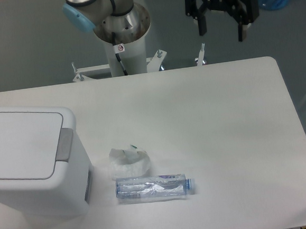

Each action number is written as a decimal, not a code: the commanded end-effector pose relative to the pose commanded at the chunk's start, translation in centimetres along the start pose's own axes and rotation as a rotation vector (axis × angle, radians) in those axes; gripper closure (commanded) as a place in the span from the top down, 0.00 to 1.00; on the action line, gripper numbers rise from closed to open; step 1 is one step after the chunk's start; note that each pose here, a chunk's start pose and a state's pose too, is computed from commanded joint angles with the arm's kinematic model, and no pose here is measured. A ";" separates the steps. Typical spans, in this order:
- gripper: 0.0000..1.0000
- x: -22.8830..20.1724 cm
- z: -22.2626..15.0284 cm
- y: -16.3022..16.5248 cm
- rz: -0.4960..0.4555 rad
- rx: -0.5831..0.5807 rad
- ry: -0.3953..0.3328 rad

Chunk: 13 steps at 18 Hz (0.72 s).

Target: Open the trash can

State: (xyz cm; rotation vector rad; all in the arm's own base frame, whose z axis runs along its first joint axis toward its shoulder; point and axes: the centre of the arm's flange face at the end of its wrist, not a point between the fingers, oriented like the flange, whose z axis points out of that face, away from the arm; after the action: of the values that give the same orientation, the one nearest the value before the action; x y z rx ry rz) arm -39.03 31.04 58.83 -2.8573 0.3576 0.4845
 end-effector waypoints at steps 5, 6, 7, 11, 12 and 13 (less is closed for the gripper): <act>1.00 -0.1 -0.1 -0.3 -0.001 0.019 -0.001; 1.00 -0.3 -0.1 -0.4 -0.006 0.020 -0.001; 1.00 -0.4 0.1 -0.4 -0.038 0.020 -0.001; 1.00 -1.5 0.9 -2.1 -0.218 0.035 -0.017; 1.00 -1.5 0.9 -2.8 -0.236 0.040 -0.015; 1.00 -1.3 1.1 -3.4 -0.252 0.046 -0.015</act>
State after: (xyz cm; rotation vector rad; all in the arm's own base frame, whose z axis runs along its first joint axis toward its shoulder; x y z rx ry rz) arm -39.66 34.84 58.84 -2.7981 0.0047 0.4421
